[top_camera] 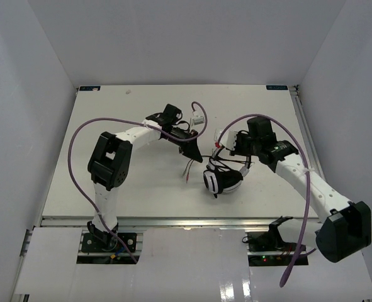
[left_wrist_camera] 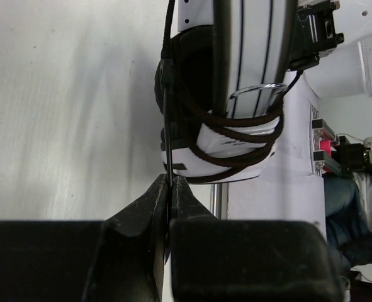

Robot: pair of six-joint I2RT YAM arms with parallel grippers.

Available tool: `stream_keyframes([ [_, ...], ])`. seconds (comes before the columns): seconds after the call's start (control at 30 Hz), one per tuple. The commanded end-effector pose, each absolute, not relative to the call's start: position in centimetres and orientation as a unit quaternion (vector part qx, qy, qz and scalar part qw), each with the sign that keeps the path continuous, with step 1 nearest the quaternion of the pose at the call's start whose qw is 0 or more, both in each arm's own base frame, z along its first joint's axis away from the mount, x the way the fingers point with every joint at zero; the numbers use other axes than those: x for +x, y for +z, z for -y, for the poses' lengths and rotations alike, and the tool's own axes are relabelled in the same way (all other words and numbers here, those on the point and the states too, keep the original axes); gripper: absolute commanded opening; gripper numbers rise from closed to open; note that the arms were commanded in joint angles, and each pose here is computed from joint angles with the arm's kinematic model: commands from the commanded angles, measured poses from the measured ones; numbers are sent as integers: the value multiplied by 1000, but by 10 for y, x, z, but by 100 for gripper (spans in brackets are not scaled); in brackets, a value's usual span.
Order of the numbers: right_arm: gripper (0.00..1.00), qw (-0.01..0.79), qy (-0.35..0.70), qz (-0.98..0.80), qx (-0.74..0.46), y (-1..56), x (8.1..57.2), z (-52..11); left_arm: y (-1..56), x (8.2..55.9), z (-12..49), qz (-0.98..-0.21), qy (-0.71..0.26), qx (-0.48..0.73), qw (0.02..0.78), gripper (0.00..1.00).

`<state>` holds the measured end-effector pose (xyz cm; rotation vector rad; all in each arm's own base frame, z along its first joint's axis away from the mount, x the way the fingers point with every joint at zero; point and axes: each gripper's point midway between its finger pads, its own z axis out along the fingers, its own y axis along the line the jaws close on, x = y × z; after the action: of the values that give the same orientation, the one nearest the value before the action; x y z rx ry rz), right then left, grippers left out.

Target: Wrap the headphones

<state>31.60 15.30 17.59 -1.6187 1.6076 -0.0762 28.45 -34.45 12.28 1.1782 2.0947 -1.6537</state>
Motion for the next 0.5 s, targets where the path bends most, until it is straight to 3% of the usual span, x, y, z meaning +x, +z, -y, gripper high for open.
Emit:
stream_keyframes([
  [0.0,8,430,-20,-696,-574,174,353,-164,131,303,335,-739,-562,359,97,15],
  [0.3,8,376,30,-788,-486,125,396,-186,95,342,326,-790,-545,274,61,20],
  [0.47,8,359,48,-820,-442,109,408,-189,83,358,318,-817,-525,234,54,33],
])
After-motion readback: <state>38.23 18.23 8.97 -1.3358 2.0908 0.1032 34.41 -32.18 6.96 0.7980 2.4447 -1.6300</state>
